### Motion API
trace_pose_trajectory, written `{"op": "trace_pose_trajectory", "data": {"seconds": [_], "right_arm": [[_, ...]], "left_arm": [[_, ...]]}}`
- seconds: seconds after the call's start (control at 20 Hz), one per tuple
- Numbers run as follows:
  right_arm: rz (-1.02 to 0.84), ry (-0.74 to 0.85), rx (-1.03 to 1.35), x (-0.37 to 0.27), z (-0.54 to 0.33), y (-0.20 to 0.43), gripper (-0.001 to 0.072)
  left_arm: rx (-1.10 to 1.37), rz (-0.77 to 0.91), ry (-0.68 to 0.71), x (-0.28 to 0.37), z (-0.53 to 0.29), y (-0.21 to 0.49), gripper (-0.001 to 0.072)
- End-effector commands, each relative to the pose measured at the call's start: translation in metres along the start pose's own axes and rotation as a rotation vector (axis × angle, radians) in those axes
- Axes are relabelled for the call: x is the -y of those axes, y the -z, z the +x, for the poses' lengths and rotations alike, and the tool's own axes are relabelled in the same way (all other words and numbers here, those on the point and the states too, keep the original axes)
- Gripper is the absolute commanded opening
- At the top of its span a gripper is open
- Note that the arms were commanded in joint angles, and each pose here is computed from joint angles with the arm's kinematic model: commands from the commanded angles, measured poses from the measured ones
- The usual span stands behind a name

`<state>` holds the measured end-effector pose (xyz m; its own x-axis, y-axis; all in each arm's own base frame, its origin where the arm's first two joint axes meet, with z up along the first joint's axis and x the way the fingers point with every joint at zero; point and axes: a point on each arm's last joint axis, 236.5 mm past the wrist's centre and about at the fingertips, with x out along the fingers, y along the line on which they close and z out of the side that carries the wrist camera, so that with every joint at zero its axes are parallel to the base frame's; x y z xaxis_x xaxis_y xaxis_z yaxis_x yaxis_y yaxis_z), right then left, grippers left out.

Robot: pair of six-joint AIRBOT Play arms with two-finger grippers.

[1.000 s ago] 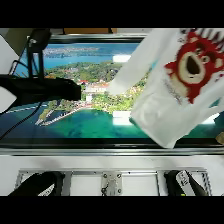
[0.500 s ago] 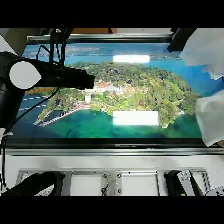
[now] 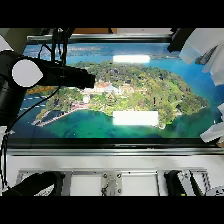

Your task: Fold the clothes and pants, and hang the long-sleeved shirts on hangers.

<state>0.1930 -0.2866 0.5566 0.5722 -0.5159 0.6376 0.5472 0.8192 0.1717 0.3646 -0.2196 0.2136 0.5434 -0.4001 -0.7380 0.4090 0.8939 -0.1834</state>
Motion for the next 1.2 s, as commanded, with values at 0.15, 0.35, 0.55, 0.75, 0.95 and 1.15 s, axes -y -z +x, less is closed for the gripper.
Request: {"op": "trace_pose_trajectory", "data": {"seconds": [0.15,0.35,0.55,0.75,0.95,1.15], "right_arm": [[-0.114,0.124,-0.035,0.03,-0.001,0.006,0.0011],[-0.112,0.185,-0.048,0.049,-0.001,0.013,0.0011],[-0.101,0.201,-0.075,0.061,0.003,0.03,0.0011],[-0.101,0.258,-0.082,0.077,0.001,0.034,0.001],[-0.089,0.256,-0.081,0.078,0.002,0.035,0.001],[-0.114,0.288,-0.074,0.084,0.001,0.03,0.001]], "left_arm": [[-0.001,0.003,0.0,0.0,0.0,0.0,0.002],[-0.001,0.002,0.0,0.0,0.0,0.0,0.002],[-0.025,0.001,-0.001,0.0,0.0,0.006,0.0019],[-0.064,0.002,-0.007,-0.002,0.0,0.015,0.0019],[-0.078,0.002,-0.009,-0.002,-0.001,0.018,0.0019],[-0.084,0.002,-0.01,-0.002,-0.001,0.02,0.0019]]}}
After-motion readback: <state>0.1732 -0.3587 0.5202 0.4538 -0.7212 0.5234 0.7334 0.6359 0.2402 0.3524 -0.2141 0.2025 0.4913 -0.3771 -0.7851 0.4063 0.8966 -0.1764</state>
